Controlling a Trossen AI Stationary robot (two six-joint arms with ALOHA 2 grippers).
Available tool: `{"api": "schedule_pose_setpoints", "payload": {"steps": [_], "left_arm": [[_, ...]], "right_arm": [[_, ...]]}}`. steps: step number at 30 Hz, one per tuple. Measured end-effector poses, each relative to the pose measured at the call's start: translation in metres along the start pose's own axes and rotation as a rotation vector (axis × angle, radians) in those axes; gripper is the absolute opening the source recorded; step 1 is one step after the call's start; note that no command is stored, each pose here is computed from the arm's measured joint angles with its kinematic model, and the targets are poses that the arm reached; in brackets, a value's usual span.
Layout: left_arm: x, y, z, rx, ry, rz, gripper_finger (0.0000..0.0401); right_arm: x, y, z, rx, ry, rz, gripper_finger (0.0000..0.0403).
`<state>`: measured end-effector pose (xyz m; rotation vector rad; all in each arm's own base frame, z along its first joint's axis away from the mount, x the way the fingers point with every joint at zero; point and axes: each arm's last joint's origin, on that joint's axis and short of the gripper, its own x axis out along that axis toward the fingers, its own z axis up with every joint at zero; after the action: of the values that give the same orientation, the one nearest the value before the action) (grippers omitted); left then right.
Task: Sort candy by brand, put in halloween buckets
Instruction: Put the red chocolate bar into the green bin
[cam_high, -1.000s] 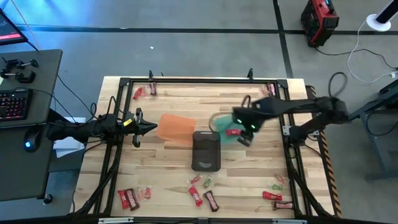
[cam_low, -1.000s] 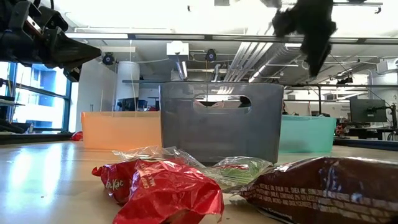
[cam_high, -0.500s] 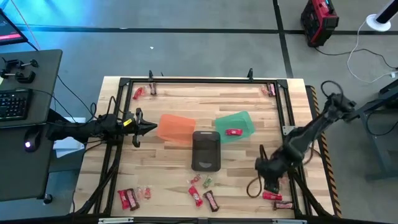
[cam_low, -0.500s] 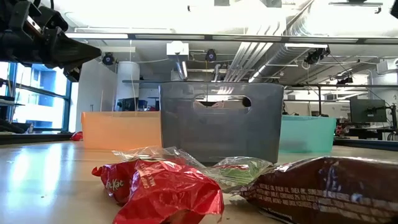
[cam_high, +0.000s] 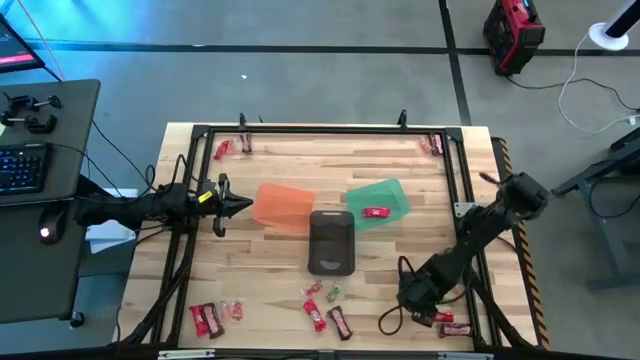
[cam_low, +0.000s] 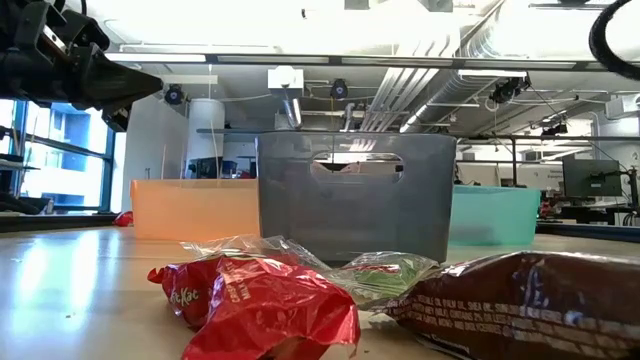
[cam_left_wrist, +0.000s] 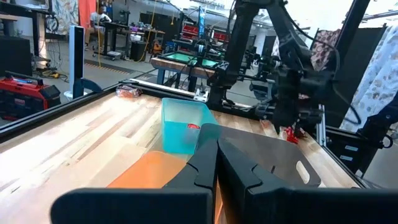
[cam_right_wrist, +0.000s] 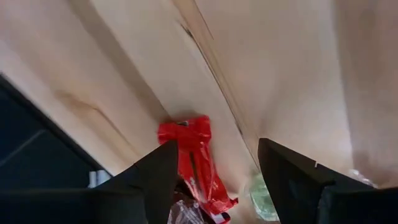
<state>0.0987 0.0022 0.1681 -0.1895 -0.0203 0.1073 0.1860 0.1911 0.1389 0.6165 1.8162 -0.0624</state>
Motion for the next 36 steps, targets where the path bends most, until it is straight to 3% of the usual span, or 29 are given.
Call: {"api": "schedule_pose_setpoints", "payload": {"steps": [10,13,17,19,23,29,33,36], "left_arm": [[0.0,0.0,0.0,0.0,0.0,0.0,0.0001],[0.0,0.0,0.0,0.0,0.0,0.0,0.0001],[0.0,0.0,0.0,0.0,0.0,0.0,0.0001],[0.0,0.0,0.0,0.0,0.0,0.0,0.0001],[0.0,0.0,0.0,0.0,0.0,0.0,0.0001],[0.0,0.0,0.0,0.0,0.0,0.0,0.0001],[0.0,0.0,0.0,0.0,0.0,0.0,0.0001],[0.0,0.0,0.0,0.0,0.0,0.0,0.0001]], "right_arm": [[0.009,0.011,0.004,-0.01,0.033,-0.004,0.0198],[0.009,0.01,0.003,0.0,0.043,-0.012,0.0151],[0.006,0.011,0.001,-0.015,0.07,0.012,0.0037],[-0.004,0.014,-0.002,-0.054,0.064,0.038,0.0013],[-0.047,0.02,-0.003,-0.108,0.004,0.076,0.0008],[-0.12,0.014,0.009,-0.158,-0.252,0.036,0.0002],[-0.125,0.012,0.015,-0.105,-0.301,0.042,0.0014],[-0.106,0.013,0.009,-0.108,-0.221,0.052,0.0044]]}}
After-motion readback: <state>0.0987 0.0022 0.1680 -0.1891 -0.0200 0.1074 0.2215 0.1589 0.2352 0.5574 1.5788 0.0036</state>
